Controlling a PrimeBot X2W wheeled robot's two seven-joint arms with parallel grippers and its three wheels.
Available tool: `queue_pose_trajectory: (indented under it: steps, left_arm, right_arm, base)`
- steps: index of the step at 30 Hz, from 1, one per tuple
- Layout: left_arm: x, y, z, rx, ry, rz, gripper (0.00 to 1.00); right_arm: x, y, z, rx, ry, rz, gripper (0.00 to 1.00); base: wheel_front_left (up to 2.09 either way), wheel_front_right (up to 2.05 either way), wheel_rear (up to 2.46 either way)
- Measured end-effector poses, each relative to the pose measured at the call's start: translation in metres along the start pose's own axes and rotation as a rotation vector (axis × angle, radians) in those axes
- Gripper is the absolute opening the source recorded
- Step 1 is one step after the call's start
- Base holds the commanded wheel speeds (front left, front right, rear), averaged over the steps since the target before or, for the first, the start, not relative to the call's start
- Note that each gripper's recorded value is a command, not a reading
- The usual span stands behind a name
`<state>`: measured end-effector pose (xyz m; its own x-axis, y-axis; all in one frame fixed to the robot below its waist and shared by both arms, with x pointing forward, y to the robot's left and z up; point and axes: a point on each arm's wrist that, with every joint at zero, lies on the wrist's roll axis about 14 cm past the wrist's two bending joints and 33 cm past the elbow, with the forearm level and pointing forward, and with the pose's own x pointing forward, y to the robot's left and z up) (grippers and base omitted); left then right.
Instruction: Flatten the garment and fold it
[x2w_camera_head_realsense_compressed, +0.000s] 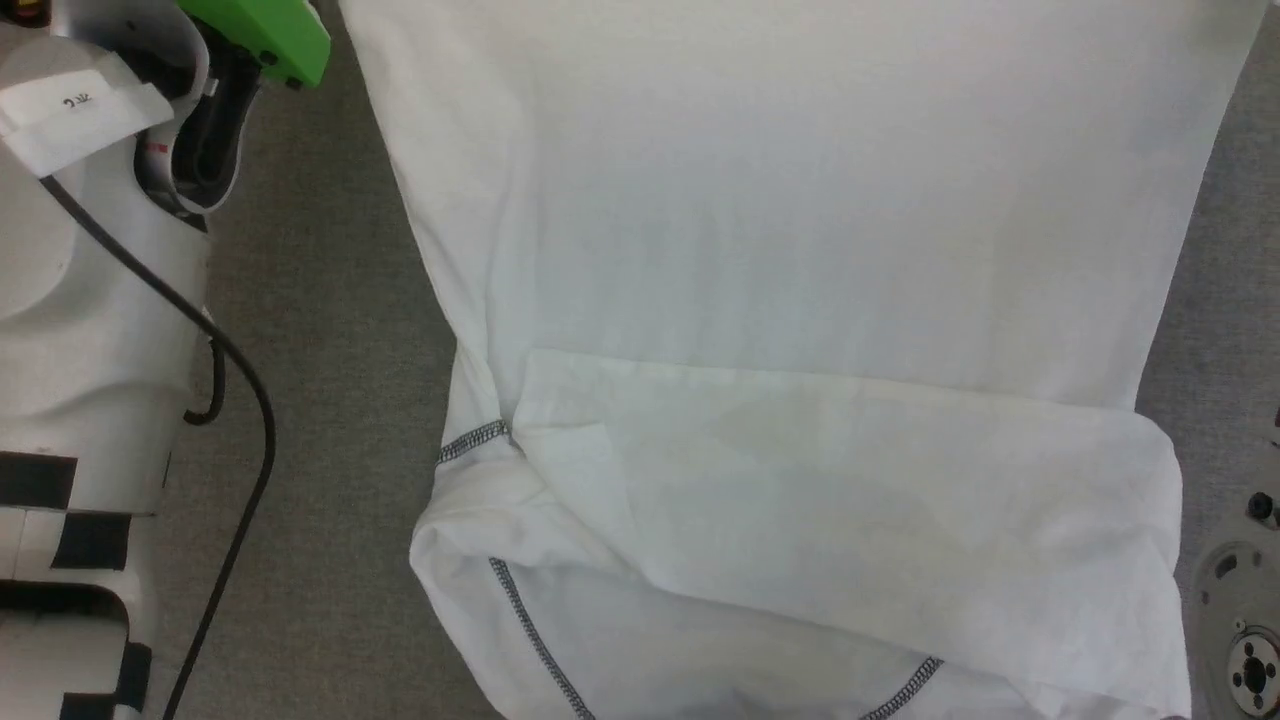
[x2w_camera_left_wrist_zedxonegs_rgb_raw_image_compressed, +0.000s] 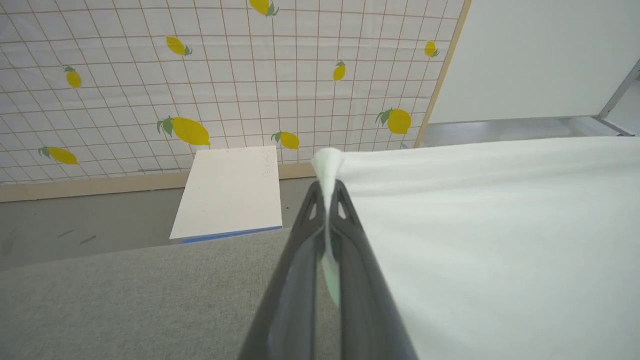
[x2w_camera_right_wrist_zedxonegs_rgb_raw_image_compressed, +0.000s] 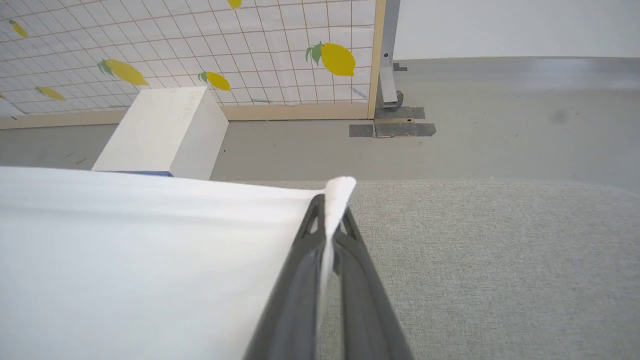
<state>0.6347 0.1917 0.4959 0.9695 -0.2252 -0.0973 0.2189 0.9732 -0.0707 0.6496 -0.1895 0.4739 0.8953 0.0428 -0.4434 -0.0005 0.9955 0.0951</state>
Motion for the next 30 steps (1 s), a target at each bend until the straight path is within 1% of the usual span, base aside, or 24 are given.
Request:
queue_pose_trajectory:
  steps: [3, 8, 15, 18, 22, 25, 27, 30]
  left_arm:
    - [-0.010, -0.006, 0.022, -0.021, -0.079, -0.013, 0.00]
    - [-0.045, -0.023, 0.032, -0.004, -0.147, -0.068, 0.00]
    - [-0.122, -0.056, 0.036, 0.000, -0.221, -0.161, 0.00]
    - [-0.158, -0.072, 0.031, -0.013, -0.221, -0.184, 0.00]
    - [-0.204, -0.092, 0.020, -0.039, -0.183, -0.198, 0.00]
    - [-0.226, -0.101, 0.014, -0.070, -0.156, -0.193, 0.00]
    - [-0.240, -0.109, 0.007, -0.082, -0.117, -0.208, 0.00]
    - [-0.258, -0.121, -0.004, -0.128, -0.059, -0.232, 0.00]
  right_arm:
    - [-0.016, 0.004, 0.016, 0.005, -0.062, 0.029, 0.00]
    - [-0.052, 0.006, 0.024, 0.010, -0.130, 0.074, 0.00]
    - [-0.124, 0.008, 0.005, 0.044, -0.171, 0.141, 0.00]
    - [-0.157, 0.006, -0.004, 0.060, -0.190, 0.151, 0.00]
    - [-0.198, 0.008, -0.022, 0.113, -0.195, 0.164, 0.00]
    - [-0.221, 0.007, -0.032, 0.149, -0.197, 0.165, 0.00]
    - [-0.234, 0.007, -0.041, 0.165, -0.189, 0.167, 0.00]
    - [-0.252, 0.004, -0.057, 0.183, -0.167, 0.158, 0.00]
  base:
    - [0.00, 0.00, 0.00]
    - [0.00, 0.00, 0.00]
    - [0.00, 0.00, 0.00]
    - [0.00, 0.00, 0.00]
    - [0.00, 0.00, 0.00]
    - [0.00, 0.00, 0.00]
    - [0.00, 0.00, 0.00]
    - [0.00, 0.00, 0.00]
